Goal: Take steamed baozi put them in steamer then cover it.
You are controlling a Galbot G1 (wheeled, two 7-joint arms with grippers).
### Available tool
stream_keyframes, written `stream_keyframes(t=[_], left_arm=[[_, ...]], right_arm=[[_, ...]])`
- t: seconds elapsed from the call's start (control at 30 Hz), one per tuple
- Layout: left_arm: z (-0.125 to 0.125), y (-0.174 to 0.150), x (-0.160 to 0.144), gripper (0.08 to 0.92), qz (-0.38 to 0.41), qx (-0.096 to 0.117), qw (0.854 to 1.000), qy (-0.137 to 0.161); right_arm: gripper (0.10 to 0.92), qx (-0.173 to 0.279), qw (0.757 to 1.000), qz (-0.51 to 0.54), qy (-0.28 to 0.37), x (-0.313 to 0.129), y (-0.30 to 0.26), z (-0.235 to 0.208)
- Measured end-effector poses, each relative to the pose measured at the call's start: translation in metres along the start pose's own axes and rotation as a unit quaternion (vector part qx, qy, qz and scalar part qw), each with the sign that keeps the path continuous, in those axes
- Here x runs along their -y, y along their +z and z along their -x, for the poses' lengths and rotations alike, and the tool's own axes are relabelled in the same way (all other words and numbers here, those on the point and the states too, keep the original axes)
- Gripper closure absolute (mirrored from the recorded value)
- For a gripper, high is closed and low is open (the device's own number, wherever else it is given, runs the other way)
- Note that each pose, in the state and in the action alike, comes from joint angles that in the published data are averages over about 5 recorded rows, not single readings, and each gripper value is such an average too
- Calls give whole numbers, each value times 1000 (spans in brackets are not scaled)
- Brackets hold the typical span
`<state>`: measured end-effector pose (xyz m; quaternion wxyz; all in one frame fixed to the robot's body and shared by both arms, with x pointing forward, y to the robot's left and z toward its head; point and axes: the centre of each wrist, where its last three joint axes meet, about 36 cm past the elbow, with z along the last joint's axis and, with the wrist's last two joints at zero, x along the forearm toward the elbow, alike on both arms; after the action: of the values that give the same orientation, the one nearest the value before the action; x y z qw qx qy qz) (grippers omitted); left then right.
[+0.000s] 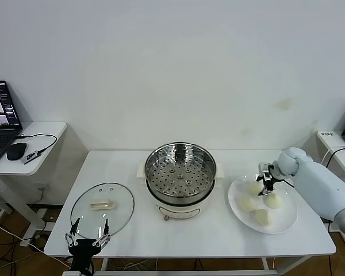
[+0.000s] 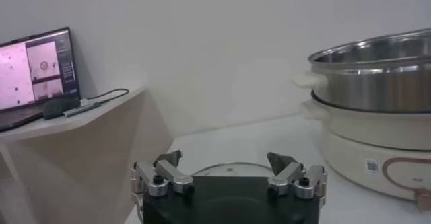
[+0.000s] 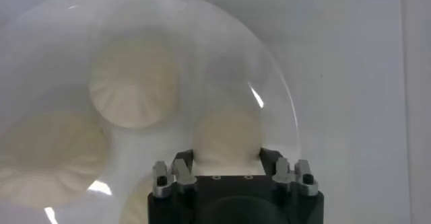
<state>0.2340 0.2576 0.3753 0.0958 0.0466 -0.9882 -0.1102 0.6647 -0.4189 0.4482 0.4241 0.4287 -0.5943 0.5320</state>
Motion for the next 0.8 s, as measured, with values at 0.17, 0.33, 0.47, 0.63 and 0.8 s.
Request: stream_keyframes(t=[0.17,0.33,0.47,0.63,0.8], left_arm=[[0,0,1,177,2,1,1000,4],[3,1,3,177,6,2,1000,12],[5,1,4,177,8,4,1000,19],[8,0,6,177,9,8,1000,27],[10,-2,6,177,11,12,999,33]], right_arm=[[420,2,1000,0,2,1,2,-9],[414,9,1000,-2,15,7,3,-36],[411,19,999,-7,27,13,3,-68],[411,39,998,-17,45,20,-5,-115],[411,68,995,-38,64,28,-27,-157]])
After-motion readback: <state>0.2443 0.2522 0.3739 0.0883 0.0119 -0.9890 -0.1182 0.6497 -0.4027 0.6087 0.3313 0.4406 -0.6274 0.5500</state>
